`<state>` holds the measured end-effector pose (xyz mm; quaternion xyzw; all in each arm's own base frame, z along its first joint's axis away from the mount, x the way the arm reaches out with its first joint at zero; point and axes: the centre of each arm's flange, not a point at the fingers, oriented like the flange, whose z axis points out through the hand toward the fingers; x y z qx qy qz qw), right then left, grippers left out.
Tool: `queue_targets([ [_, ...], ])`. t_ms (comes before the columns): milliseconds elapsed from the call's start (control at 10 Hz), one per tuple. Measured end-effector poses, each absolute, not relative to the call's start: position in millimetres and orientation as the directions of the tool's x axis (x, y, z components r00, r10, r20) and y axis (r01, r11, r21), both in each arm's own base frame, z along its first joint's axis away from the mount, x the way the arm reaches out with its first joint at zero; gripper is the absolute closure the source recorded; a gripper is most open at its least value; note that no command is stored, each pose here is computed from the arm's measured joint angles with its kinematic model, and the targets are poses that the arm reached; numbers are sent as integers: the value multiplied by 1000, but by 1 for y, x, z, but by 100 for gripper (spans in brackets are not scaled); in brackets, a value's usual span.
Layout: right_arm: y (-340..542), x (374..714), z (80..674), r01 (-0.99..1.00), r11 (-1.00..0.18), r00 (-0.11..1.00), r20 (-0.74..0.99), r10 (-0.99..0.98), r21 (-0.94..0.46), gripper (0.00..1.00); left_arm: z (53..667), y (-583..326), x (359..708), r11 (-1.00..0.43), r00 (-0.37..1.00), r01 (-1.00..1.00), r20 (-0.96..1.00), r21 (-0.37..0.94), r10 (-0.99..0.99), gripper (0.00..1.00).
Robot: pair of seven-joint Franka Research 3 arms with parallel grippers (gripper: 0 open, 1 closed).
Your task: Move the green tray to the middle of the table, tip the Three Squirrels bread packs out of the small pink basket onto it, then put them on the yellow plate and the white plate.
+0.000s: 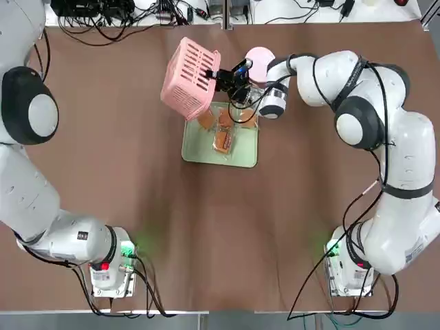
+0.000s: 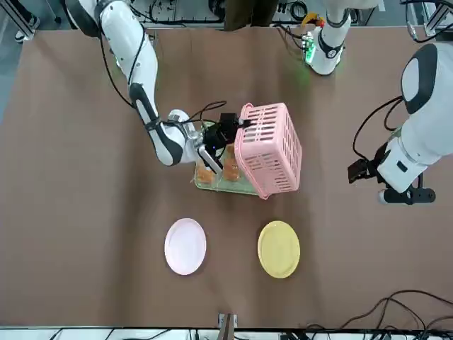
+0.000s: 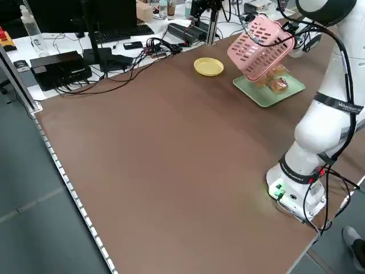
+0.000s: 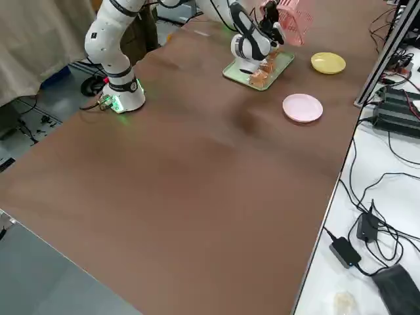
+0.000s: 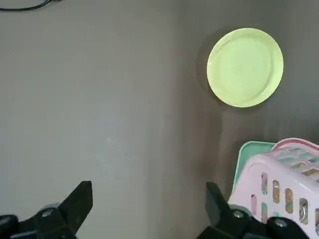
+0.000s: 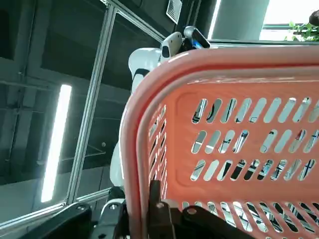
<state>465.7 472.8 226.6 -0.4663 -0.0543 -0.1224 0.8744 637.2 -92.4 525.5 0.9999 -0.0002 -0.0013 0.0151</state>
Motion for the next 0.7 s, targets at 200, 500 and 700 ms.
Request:
queue_targets([
  [200,484,460,226,251,522,967,187,-174,-815,93,524,-92,638,-1000,1000,0,-5,30,0,0],
  [500,498,450,226,232,513,970,159,-182,-826,93,522,-92,638,-1000,1000,0,-7,30,0,0],
  [700,510,451,241,206,498,974,127,-188,-842,93,522,-93,638,-1000,1000,0,-8,30,-1,0],
])
